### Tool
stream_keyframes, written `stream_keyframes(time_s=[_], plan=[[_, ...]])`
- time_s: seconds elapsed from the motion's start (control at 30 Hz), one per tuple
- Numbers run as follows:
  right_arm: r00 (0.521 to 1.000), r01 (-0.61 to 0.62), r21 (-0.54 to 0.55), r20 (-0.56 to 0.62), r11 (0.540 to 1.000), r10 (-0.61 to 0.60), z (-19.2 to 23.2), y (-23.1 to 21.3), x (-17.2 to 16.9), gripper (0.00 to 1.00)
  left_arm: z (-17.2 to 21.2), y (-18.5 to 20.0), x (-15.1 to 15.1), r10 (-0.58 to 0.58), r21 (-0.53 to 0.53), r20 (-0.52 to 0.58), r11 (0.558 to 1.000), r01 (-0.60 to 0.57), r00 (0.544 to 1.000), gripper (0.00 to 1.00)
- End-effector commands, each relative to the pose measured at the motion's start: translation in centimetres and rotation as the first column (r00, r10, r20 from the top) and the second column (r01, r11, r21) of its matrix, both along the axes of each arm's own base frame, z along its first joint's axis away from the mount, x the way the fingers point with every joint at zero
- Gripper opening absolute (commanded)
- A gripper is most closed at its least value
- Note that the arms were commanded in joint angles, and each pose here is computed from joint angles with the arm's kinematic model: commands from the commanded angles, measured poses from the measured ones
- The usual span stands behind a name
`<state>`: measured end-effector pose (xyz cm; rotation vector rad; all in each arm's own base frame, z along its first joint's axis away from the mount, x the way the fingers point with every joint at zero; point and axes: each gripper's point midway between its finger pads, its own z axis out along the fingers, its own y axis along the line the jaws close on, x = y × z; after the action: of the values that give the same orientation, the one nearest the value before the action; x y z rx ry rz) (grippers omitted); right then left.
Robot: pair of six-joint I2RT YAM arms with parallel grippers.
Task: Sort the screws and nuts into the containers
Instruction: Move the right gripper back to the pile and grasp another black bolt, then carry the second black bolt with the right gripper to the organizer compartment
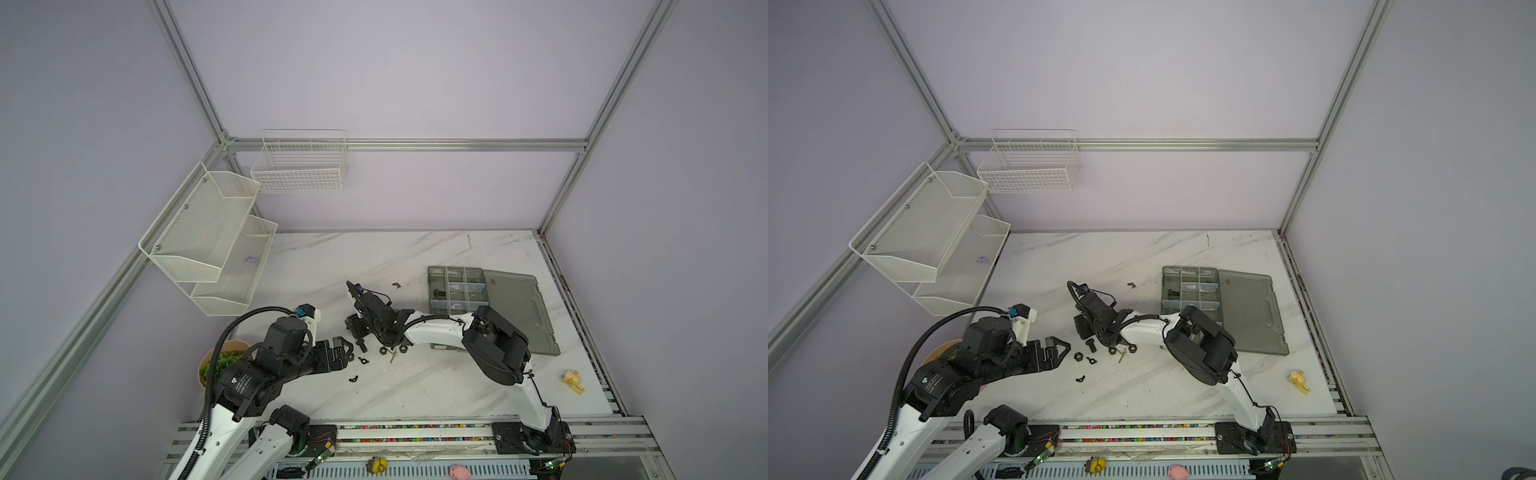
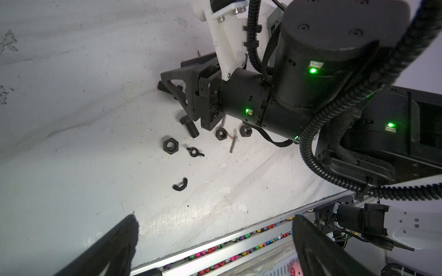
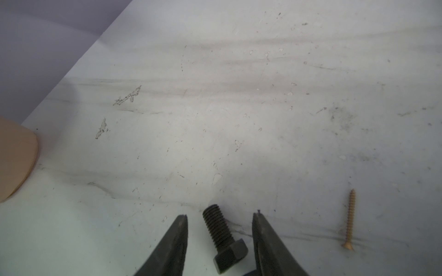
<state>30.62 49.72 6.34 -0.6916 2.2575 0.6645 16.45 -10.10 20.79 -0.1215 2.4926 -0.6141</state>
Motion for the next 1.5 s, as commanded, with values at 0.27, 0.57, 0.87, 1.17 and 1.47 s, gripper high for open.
stream_keyframes(time_s=[0.27,0.57,0.87,1.17,1.47], plan=[[0.999,-0.032,-0.104,-0.047,0.994,0.027,-3.0,-0.2,-0.5,0.43,3.1,0.2,0.6,0.006,-0.013,0.092,1.0,-0.004,0.996,1.0],[0.999,-0.028,-0.131,-0.05,0.991,0.021,-3.5,0.0,-0.1,0.36,3.2,0.1,0.7,0.003,-0.018,0.108,1.0,-0.001,0.994,1.0],[0.999,-0.016,-0.141,-0.042,0.99,0.011,-3.2,0.0,0.1,0.3,3.3,0.2,0.8,0.004,-0.016,0.117,1.0,-0.002,0.993,1.0],[1.0,-0.031,-0.105,-0.005,0.994,0.03,-1.1,1.2,0.9,0.22,3.3,0.1,0.9,0.001,-0.016,0.122,1.0,0.001,0.993,0.99],[0.999,-0.022,-0.037,0.023,0.999,0.023,1.8,1.3,2.8,0.21,3.7,0.1,1.0,0.004,-0.019,0.137,1.0,-0.002,0.99,1.0]])
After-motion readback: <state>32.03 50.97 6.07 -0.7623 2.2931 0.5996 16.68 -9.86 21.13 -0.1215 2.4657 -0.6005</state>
